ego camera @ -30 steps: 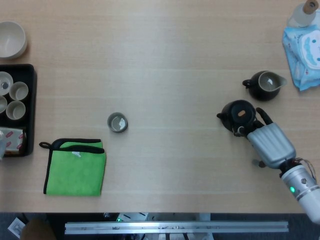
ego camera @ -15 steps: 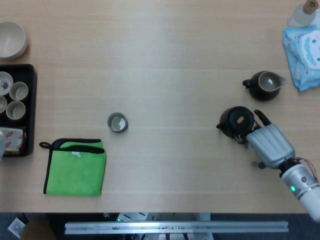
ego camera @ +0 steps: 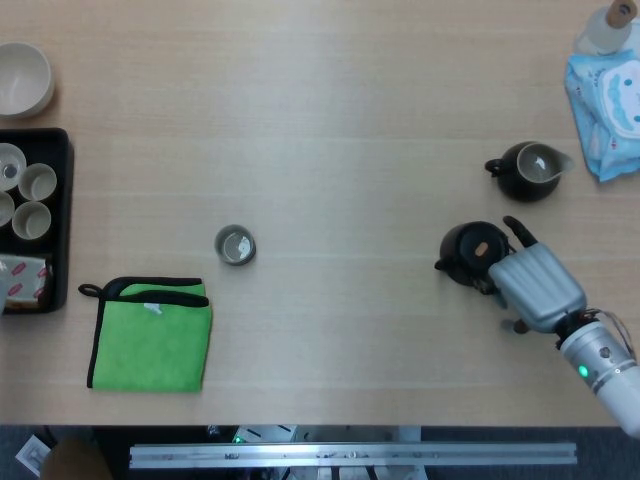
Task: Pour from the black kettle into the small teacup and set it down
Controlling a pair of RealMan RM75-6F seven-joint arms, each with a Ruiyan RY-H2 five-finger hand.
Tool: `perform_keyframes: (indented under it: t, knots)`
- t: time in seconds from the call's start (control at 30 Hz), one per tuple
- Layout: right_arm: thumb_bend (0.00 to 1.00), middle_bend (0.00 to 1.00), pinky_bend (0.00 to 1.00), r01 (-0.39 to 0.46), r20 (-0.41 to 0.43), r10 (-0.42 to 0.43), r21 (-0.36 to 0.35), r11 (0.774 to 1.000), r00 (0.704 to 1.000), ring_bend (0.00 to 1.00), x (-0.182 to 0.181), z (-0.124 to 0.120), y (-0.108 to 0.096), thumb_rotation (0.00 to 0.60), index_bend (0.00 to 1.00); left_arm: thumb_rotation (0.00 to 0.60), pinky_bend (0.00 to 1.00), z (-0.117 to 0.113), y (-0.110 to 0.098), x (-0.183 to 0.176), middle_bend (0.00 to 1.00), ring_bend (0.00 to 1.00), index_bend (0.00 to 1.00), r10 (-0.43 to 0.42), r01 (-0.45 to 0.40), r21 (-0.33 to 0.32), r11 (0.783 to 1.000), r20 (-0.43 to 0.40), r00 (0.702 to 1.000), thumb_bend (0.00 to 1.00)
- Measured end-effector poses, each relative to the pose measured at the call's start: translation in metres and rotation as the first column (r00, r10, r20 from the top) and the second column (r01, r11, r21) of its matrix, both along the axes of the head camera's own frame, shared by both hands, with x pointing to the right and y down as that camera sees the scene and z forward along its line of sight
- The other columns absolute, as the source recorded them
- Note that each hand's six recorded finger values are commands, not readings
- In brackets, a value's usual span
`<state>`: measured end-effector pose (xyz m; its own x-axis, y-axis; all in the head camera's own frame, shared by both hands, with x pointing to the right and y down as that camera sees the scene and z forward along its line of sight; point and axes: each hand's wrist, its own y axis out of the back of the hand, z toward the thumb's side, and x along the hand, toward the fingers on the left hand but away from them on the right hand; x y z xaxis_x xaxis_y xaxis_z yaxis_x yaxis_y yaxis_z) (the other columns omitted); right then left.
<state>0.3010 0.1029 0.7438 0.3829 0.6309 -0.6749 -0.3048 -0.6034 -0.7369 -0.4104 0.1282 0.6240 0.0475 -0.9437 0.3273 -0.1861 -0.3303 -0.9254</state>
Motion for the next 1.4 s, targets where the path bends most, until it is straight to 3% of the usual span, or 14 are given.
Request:
perform_keyframes:
  t: [0.5,0.87,1.4]
  knots:
    - [0.01,0.86,0.0,-0.026,0.03,0.027,-0.02,0.999,0.999,0.81,-0.011,0.001,-0.015,0.6,0.9,0.6,0.13,-0.003,0.001,-0.004,0.12,0.12,0.17,-0.012,0.012,-0.001,1.0,0.004,1.0,0.39]
    - [0.0,0.93,0.0,-0.058,0.068,0.059,-0.011,0.998,0.996,0.85,-0.017,-0.001,-0.03,0.6,0.99,0.6,0.13,-0.004,0.0,-0.003,0.12,0.12,0.17,-0.014,0.014,-0.001,1.0,0.007,1.0,0.39]
    - [0.0,0.94,0.0,-0.119,0.113,0.118,-0.003,0.993,0.987,0.86,-0.007,-0.006,-0.052,0.6,1.0,0.6,0.13,-0.005,-0.002,0.003,0.12,0.12,0.17,-0.004,0.004,0.0,1.0,0.017,1.0,0.39]
